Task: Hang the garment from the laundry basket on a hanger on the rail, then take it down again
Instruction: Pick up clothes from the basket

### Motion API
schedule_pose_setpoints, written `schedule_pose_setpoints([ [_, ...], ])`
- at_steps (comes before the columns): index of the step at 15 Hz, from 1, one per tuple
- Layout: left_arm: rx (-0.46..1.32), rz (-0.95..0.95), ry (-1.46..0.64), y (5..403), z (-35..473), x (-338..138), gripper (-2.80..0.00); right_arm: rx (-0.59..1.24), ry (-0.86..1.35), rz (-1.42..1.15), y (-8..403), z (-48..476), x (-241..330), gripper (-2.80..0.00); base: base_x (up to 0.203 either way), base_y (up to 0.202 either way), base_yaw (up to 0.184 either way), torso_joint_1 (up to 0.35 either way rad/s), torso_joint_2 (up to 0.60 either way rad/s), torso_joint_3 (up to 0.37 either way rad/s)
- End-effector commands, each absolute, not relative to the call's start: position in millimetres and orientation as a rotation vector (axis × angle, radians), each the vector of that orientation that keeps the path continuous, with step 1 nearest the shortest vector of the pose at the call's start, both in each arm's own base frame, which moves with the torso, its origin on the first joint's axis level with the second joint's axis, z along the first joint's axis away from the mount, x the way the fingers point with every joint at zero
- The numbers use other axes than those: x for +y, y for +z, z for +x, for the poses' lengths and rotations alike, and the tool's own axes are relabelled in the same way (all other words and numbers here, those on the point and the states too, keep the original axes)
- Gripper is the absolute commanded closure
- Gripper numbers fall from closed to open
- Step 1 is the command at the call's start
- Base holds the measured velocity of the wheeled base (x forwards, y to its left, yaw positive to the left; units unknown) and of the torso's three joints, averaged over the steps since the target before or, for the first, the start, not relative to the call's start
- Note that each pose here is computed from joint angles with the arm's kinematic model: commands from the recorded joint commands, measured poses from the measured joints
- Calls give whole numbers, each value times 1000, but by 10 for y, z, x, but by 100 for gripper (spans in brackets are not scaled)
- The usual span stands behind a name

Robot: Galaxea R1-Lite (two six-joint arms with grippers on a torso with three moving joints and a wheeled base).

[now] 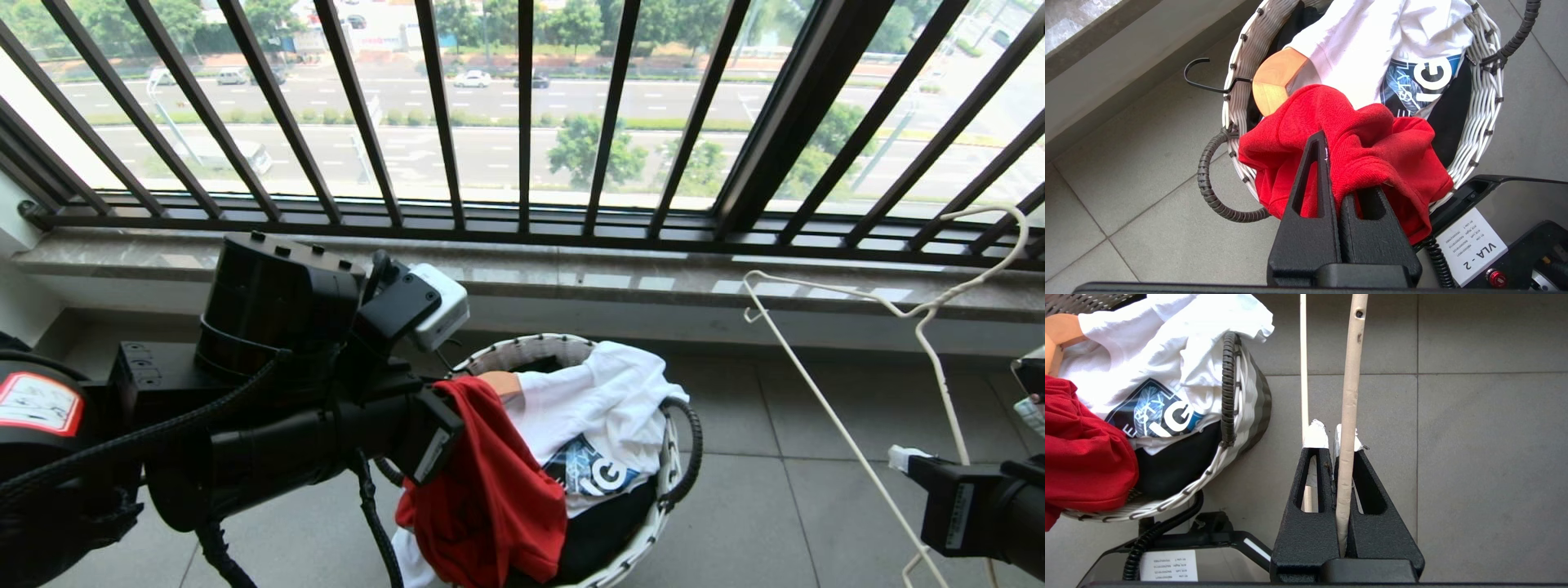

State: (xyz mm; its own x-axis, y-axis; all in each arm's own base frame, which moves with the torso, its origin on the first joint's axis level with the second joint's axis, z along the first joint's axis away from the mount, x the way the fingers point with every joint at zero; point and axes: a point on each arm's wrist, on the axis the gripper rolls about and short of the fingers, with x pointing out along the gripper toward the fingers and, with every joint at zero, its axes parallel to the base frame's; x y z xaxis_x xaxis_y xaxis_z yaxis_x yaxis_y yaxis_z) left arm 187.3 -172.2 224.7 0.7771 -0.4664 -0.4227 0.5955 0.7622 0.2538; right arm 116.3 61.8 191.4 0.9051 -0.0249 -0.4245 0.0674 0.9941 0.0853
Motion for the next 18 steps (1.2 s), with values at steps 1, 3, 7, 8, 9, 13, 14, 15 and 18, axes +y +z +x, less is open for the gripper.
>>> schedule_pose_setpoints([
  [1, 349, 392, -590, 2243, 1871, -1720, 0, 435, -50, 100, 1917, 1165, 619, 0, 0, 0, 0, 0, 0, 0],
  [3, 346, 386, -589, 2247, 1886, -1734, 0, 435, -50, 100, 1917, 1165, 619, 0, 0, 0, 0, 0, 0, 0],
  [7, 346, 384, -586, 2243, 1900, -1746, 0, 435, -52, 99, 1915, 1162, 617, 0, 0, 0, 0, 1, 0, 129],
  [8, 343, 381, -584, 2251, 1903, -1744, 0, 436, -52, 99, 1911, 1161, 616, 0, 0, 0, 0, 0, 0, 195],
  [9, 337, 376, -582, 2270, 1904, -1744, 0, 436, -52, 99, 1911, 1161, 616, 0, 0, 0, 0, 4, 2, 204],
  [13, 299, 287, -563, 2442, 1919, -1746, 0, 437, -53, 99, 1907, 1160, 615, 0, 0, 0, 0, 3, 4, 207],
  [14, 290, 243, -550, 2505, 1958, -1763, 0, 440, -52, 98, 1903, 1161, 616, 0, 0, 0, 0, 5, 2, 204],
  [15, 293, 193, -537, 2536, 1981, -1773, 0, 440, -52, 98, 1901, 1158, 615, 0, 0, 0, 0, 2, 2, 207],
  [18, 267, 161, -535, 2632, 1961, -1756, 0, 442, -53, 94, 1892, 1159, 615, 0, 0, 0, 0, 0, 3, 202],
])
